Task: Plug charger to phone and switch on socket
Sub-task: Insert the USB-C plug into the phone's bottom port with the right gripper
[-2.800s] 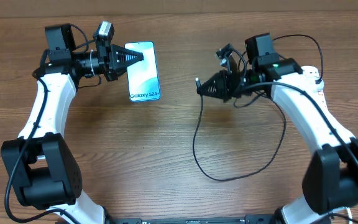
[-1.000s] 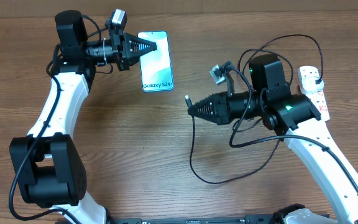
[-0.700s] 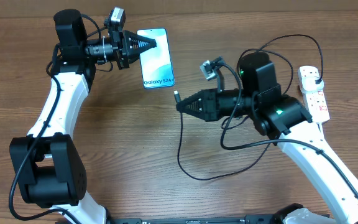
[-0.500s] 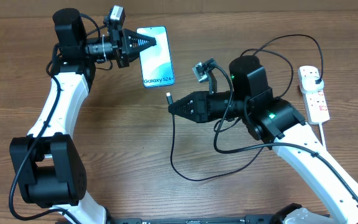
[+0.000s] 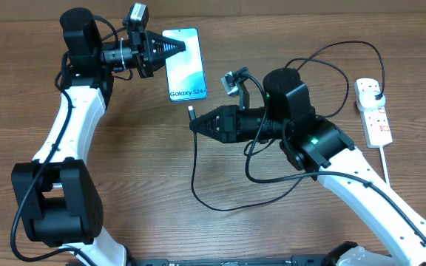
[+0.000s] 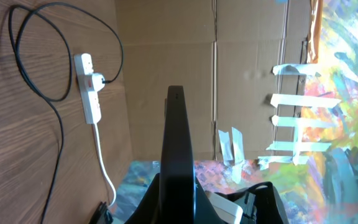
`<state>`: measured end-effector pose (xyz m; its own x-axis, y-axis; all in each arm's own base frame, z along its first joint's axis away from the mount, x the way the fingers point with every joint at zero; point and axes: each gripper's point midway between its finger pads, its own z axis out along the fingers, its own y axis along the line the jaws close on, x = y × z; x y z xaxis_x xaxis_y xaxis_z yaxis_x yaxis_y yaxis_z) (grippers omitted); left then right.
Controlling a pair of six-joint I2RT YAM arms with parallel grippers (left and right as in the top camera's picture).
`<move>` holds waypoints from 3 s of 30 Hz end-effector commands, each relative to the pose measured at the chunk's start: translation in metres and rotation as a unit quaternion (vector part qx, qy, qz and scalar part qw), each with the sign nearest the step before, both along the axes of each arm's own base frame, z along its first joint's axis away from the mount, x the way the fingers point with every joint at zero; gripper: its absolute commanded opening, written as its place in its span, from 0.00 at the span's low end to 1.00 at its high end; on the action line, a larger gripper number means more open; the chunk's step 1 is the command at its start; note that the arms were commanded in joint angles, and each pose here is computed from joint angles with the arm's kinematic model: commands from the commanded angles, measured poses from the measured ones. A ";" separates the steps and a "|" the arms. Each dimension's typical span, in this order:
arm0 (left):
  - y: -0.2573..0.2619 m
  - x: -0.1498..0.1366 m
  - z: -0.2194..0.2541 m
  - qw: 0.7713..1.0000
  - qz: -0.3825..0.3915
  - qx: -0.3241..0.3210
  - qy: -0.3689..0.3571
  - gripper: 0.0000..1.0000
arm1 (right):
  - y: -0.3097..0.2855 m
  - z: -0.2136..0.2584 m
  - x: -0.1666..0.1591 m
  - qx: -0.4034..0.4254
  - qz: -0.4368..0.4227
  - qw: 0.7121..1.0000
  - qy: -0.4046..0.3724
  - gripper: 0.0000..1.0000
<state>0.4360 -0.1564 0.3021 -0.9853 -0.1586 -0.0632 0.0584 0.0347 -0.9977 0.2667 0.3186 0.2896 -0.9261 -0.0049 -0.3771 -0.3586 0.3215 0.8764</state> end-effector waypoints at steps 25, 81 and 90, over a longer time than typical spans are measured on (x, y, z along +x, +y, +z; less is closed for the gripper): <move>-0.015 -0.013 0.013 0.999 -0.030 -0.003 -0.012 0.04 | -0.001 -0.009 0.015 -0.017 -0.038 0.999 -0.003 0.04; -0.023 -0.019 0.014 0.999 -0.045 -0.003 -0.023 0.04 | -0.016 -0.009 0.036 -0.025 -0.077 0.996 -0.027 0.04; -0.026 -0.021 0.014 0.998 -0.051 -0.003 -0.026 0.04 | -0.014 -0.001 0.040 -0.012 -0.082 0.996 -0.039 0.04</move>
